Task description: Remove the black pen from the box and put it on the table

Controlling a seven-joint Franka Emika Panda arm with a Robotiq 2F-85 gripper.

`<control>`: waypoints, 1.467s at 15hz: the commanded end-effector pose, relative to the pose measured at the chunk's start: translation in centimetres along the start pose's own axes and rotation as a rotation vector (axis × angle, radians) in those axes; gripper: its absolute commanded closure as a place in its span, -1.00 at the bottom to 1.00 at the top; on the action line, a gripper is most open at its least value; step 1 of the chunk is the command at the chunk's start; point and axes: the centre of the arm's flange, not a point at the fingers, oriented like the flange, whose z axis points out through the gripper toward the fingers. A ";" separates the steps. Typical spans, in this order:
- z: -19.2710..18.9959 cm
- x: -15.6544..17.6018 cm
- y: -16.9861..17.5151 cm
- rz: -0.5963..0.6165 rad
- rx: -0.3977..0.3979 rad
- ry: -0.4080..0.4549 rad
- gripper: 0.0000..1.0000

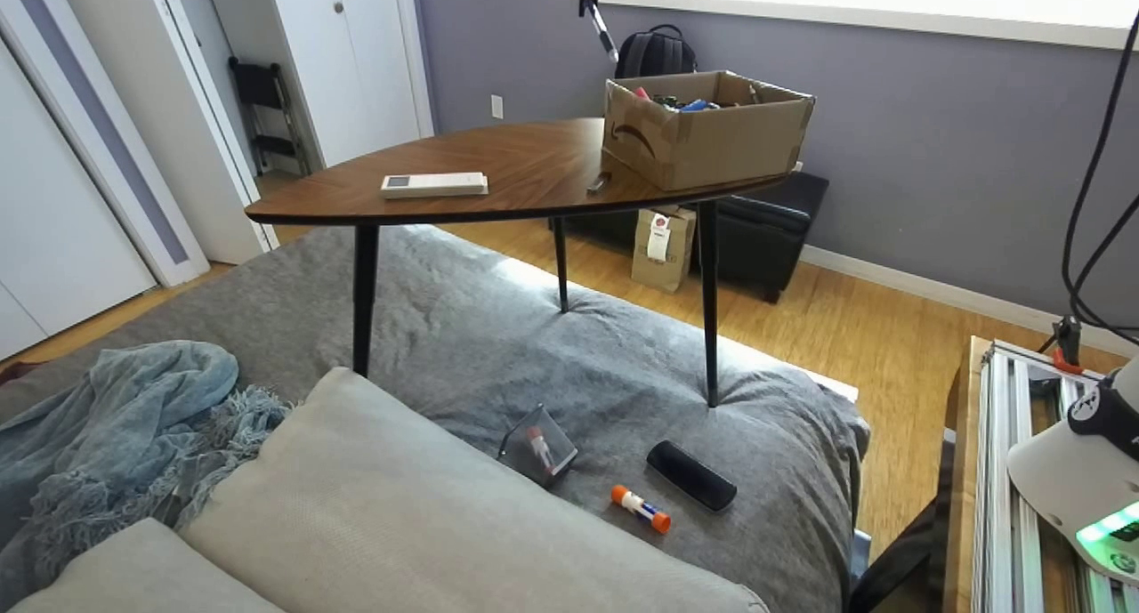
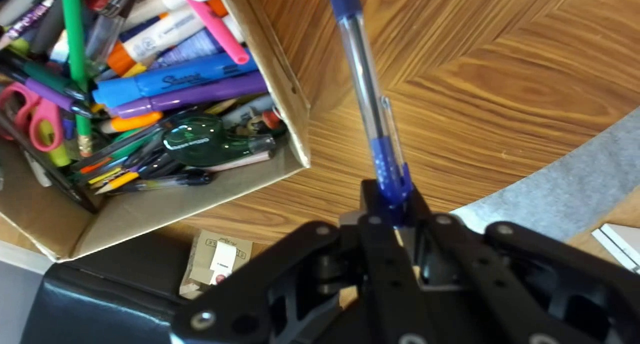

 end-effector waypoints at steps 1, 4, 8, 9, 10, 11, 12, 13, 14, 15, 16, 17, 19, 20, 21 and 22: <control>2.4 1.8 -5.0 -0.002 -0.006 0.010 0.94; 5.6 1.2 -7.0 -0.029 -0.024 -0.018 0.94; 9.8 0.7 -7.8 -0.023 -0.072 -0.019 0.94; 10.7 0.7 -7.8 -0.021 -0.080 -0.019 0.94; 11.6 0.7 -7.7 -0.018 -0.090 -0.022 0.94; 12.4 0.7 -7.7 -0.019 -0.095 -0.026 0.94; 13.1 0.6 -7.7 -0.018 -0.107 -0.026 0.94; 13.7 0.5 -7.6 -0.020 -0.116 -0.027 0.94; 14.2 0.5 -7.7 -0.023 -0.124 -0.026 0.94; 14.6 0.4 -7.7 -0.025 -0.129 -0.028 0.94; 14.7 0.4 -7.7 -0.030 -0.133 -0.030 0.94; 14.7 0.4 -7.6 -0.036 -0.134 -0.027 0.91; 14.5 0.5 -7.5 -0.044 -0.140 -0.021 0.24; 14.2 0.6 -7.4 -0.046 -0.145 -0.014 0.14; 13.5 0.8 -7.2 -0.047 -0.140 -0.008 -0.01; 12.7 0.8 -7.0 -0.053 -0.139 -0.014 -0.13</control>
